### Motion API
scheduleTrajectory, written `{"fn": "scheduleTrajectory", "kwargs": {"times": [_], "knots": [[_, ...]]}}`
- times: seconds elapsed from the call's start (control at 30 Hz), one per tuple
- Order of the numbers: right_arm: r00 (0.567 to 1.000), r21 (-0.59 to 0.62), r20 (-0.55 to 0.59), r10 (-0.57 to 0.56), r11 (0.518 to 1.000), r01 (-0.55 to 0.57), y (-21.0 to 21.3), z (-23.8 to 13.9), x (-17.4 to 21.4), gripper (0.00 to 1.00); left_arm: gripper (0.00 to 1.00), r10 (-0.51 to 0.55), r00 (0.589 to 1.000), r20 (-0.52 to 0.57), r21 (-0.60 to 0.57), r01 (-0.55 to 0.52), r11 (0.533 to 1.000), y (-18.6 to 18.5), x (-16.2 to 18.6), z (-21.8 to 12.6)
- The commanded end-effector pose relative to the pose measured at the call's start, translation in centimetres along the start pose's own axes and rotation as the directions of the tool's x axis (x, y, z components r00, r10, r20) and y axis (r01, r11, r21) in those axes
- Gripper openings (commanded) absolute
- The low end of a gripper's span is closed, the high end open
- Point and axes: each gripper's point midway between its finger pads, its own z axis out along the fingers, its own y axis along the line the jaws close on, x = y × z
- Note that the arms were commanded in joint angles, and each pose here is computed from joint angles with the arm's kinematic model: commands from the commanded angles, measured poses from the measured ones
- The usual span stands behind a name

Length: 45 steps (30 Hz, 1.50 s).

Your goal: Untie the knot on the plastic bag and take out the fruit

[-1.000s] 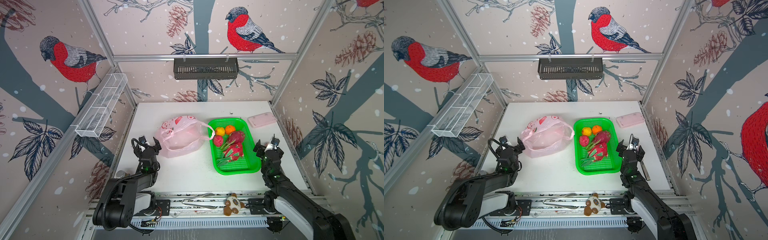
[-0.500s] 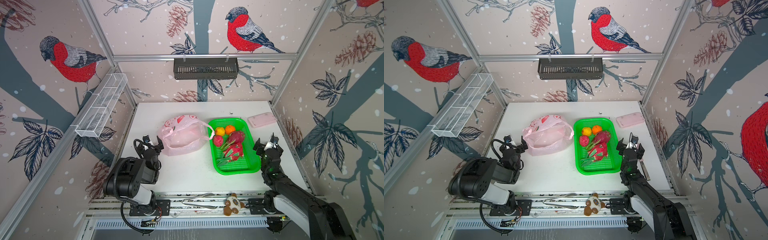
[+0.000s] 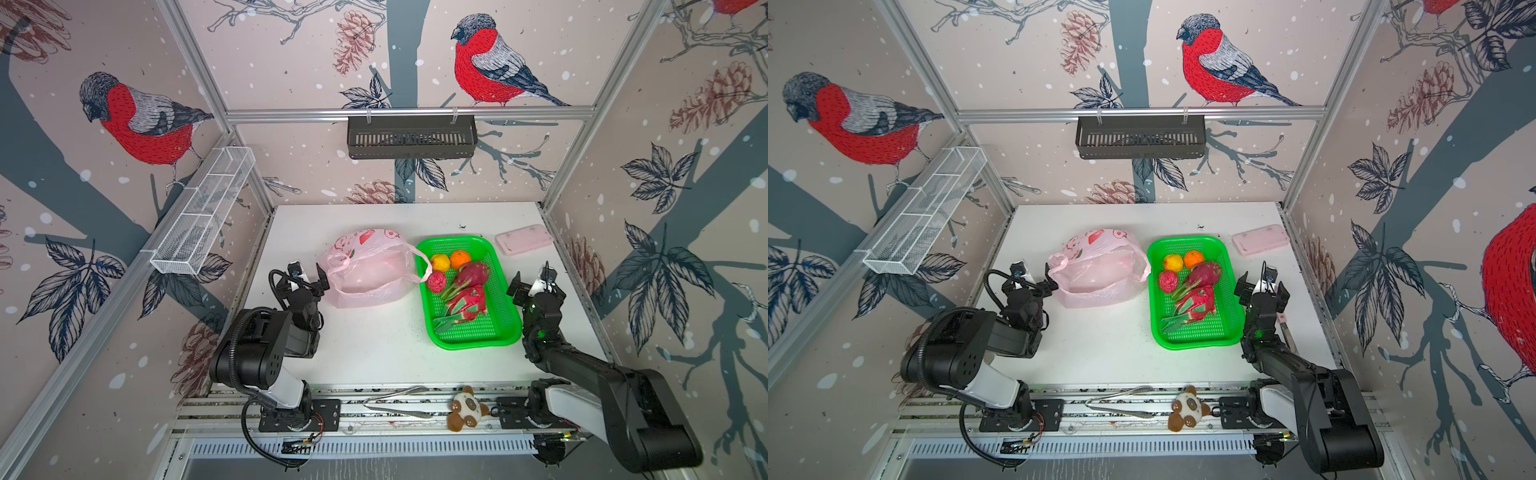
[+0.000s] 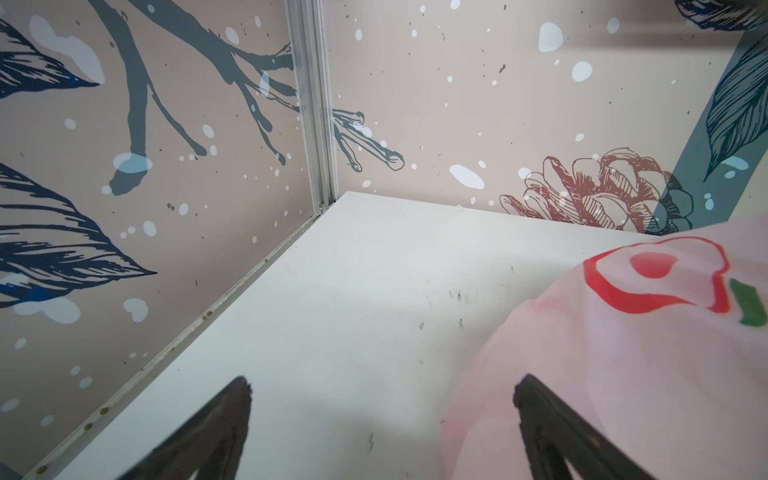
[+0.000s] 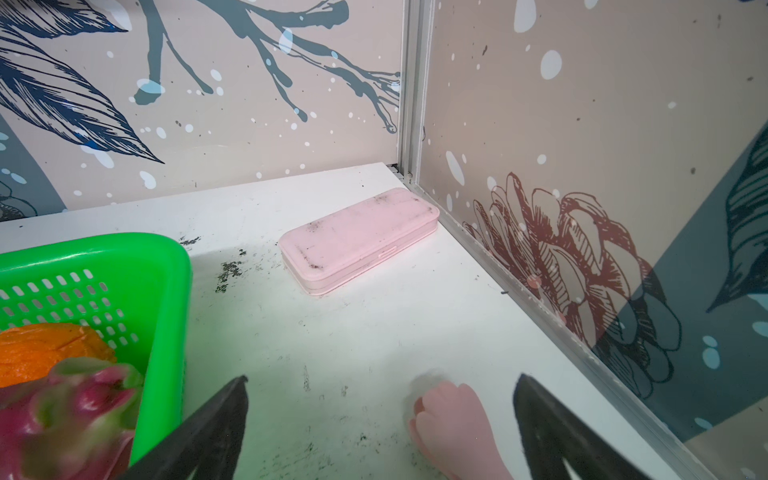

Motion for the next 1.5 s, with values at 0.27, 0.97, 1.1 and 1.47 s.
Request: {"fn": "scheduleTrajectory", "kwargs": {"times": [0.27, 0.97, 1.1, 1.47], "knots": [[0.996, -0.059, 0.088, 0.027, 0.998, -0.022, 0.8, 1.5, -2.0, 0.99, 0.99, 0.007, 1.000, 0.012, -0.013, -0.006, 1.000, 0.2, -0.4, 0.1], [0.997, -0.105, 0.069, 0.041, 0.994, -0.034, 1.8, 3.1, -0.1, 0.99, 0.99, 0.007, 1.000, 0.012, -0.013, -0.007, 1.000, 0.2, -0.4, 0.1], [0.999, -0.095, 0.036, 0.028, 0.995, -0.024, 2.0, 4.0, 0.2, 1.00, 0.99, 0.007, 1.000, 0.013, -0.013, -0.007, 1.000, 0.2, -0.4, 0.1], [0.999, -0.094, 0.029, 0.023, 0.995, -0.020, 2.1, 4.0, 0.3, 0.99, 0.99, 0.018, 1.000, 0.015, -0.012, -0.018, 1.000, 0.0, -0.4, 0.1]]}}
